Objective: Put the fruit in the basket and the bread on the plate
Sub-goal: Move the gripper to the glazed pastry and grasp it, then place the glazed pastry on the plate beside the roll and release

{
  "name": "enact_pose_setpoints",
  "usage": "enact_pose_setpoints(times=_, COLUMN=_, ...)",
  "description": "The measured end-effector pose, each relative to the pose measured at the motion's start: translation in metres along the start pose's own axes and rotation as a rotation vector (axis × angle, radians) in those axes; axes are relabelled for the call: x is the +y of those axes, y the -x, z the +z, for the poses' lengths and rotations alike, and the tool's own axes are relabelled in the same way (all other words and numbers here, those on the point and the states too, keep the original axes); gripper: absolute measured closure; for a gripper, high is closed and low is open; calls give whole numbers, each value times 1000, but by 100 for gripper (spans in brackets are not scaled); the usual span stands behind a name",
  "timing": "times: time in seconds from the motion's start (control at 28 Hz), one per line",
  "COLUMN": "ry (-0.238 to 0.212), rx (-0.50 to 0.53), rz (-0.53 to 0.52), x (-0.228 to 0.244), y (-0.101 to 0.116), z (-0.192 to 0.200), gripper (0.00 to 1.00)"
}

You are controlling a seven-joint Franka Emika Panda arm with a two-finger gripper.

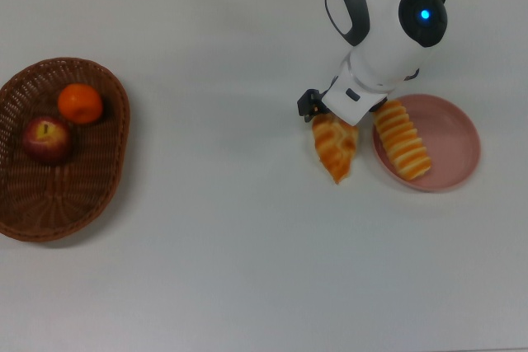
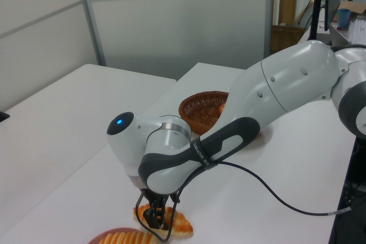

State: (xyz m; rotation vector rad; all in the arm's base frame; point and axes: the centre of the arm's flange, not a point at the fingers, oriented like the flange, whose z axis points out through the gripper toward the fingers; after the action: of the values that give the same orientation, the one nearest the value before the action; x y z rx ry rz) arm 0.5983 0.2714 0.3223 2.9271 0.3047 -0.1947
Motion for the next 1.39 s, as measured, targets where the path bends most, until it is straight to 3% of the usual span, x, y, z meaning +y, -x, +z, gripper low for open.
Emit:
enact_pose_setpoints(times=0.43, ry=3, rx=2, rz=8, x=-10, y=3, z=-1, gripper=57)
enact_pose_setpoints(times=0.71, ry=-8, rx=40, rz=46, x=-2, y=8, z=-32, gripper=84)
enact_pose_setpoints(times=1.07, ry=-29, rx=111, rz=52, x=5, y=21, z=-87, gripper=85)
enact_pose_setpoints(times=1.39, ry=-55, rx=175, rz=-64, x=-61, y=43, z=-124, gripper=85)
